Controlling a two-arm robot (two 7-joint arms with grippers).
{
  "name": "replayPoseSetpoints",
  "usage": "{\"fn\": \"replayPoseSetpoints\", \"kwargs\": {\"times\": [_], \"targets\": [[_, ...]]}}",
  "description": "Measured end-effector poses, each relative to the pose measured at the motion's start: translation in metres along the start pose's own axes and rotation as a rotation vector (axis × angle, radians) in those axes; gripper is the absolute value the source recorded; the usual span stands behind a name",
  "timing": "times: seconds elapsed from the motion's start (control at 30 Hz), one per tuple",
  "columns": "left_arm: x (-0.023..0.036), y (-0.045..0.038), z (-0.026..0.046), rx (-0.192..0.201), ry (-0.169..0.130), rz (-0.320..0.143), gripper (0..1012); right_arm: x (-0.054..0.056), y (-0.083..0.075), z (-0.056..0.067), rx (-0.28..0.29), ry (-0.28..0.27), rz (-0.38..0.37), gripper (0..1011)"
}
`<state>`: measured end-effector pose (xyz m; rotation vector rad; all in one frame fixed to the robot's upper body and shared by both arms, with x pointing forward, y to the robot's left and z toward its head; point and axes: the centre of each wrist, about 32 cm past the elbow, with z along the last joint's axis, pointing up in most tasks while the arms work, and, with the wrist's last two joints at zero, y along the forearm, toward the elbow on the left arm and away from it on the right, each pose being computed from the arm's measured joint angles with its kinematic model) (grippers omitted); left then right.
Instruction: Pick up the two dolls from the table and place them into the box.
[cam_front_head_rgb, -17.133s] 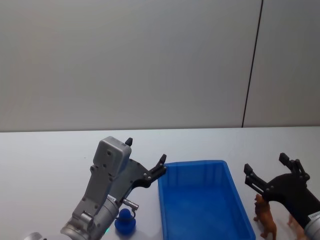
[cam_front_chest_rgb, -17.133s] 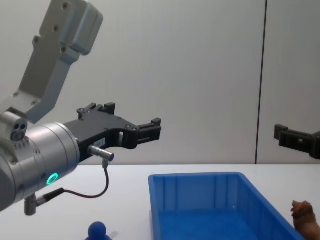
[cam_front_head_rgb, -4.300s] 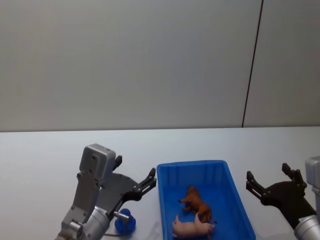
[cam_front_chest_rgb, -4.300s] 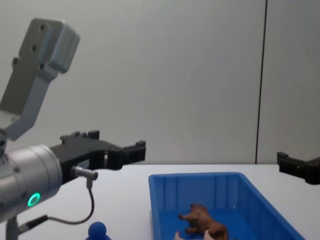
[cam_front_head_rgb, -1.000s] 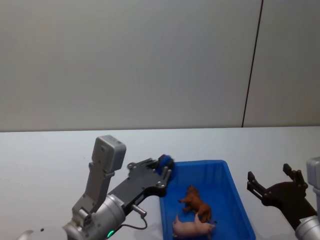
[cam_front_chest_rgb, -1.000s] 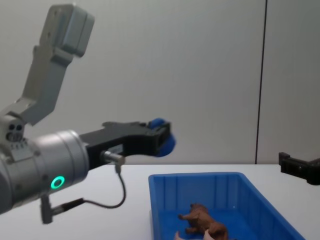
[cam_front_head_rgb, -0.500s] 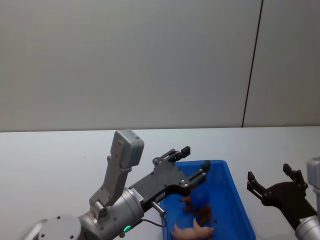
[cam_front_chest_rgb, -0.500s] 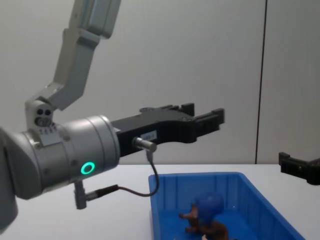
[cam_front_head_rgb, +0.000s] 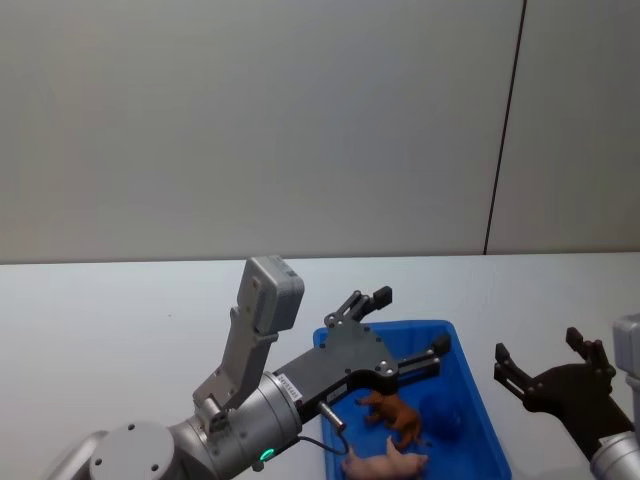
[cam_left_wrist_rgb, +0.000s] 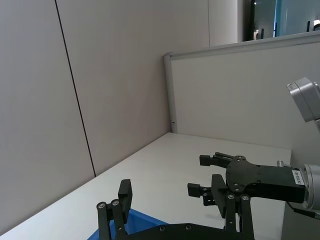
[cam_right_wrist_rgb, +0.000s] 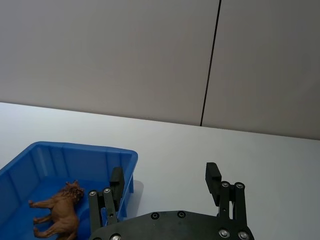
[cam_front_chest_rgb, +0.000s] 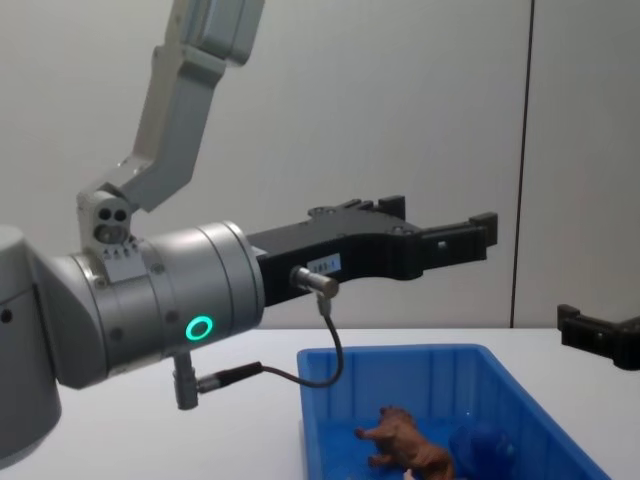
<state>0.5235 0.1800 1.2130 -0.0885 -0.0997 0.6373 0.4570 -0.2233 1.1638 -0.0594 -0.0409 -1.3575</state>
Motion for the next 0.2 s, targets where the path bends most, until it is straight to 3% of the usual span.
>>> {"fn": "replayPoseSetpoints", "kwargs": {"times": [0.2], "targets": [[-0.0003,-0.0019,0.0004,-0.002,-0.001,-0.012,1002,0.0,0.0,0.0,0.0,0.0,0.0,1001]]}}
